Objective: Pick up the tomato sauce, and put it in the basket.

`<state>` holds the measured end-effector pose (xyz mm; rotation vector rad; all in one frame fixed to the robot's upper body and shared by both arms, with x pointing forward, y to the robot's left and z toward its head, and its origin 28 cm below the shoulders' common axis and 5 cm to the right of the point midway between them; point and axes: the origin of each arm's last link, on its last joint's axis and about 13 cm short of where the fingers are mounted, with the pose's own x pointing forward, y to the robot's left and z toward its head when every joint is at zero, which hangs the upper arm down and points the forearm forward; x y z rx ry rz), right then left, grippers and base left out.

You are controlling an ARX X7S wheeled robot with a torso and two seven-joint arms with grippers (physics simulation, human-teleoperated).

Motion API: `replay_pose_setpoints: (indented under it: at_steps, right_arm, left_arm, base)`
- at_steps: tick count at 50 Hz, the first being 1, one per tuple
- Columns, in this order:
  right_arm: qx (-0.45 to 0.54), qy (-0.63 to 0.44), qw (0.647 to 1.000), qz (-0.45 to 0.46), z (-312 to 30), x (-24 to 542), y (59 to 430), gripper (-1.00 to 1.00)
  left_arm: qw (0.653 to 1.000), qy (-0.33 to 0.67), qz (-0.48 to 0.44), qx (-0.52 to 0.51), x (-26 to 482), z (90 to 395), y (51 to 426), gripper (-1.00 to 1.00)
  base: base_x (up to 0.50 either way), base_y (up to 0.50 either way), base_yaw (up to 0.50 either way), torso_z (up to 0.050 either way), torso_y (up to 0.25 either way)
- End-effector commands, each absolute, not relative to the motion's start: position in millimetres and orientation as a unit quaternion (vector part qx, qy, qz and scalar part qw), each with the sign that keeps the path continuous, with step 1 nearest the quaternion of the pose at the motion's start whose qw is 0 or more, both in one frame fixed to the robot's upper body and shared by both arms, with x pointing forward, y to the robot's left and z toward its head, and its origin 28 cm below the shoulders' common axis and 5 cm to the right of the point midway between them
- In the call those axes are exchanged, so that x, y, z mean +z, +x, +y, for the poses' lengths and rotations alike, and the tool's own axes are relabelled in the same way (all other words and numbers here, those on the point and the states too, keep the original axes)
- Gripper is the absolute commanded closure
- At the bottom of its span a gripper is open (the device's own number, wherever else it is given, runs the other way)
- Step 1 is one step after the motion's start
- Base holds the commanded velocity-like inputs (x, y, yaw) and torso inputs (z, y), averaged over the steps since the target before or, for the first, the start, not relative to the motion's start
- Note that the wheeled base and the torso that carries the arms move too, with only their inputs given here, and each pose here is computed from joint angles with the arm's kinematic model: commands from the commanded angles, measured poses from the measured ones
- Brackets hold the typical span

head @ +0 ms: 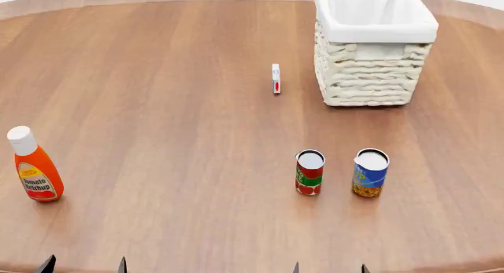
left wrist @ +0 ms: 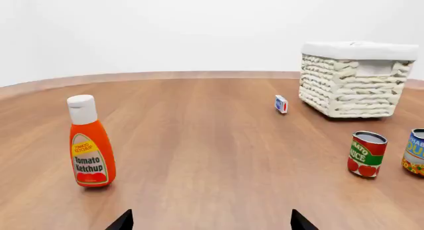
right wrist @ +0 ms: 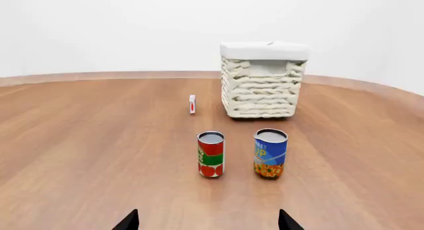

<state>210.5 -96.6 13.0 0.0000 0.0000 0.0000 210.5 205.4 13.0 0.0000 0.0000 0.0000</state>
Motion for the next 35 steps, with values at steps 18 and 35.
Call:
replay_pose_setpoints:
  at_steps: [18,35]
  right_arm:
    - [0.011,-0.027,0.995,-0.092,-89.7,90.9,186.6,-1.0]
    - [0.028,-0.037,0.983,-0.176,-88.0,156.1,158.4,-1.0]
  left_arm:
    - [0.992,-0.044,-0.119,-0.02,96.0,203.7,173.5,-1.0]
    - [0.978,-0.072,-0.195,-0.005,155.3,214.1,150.6,-1.0]
  base:
    - [0.0,0.0,0.0,0.0,0.0]
    - [0.0,0.0,0.0,0.0,0.0]
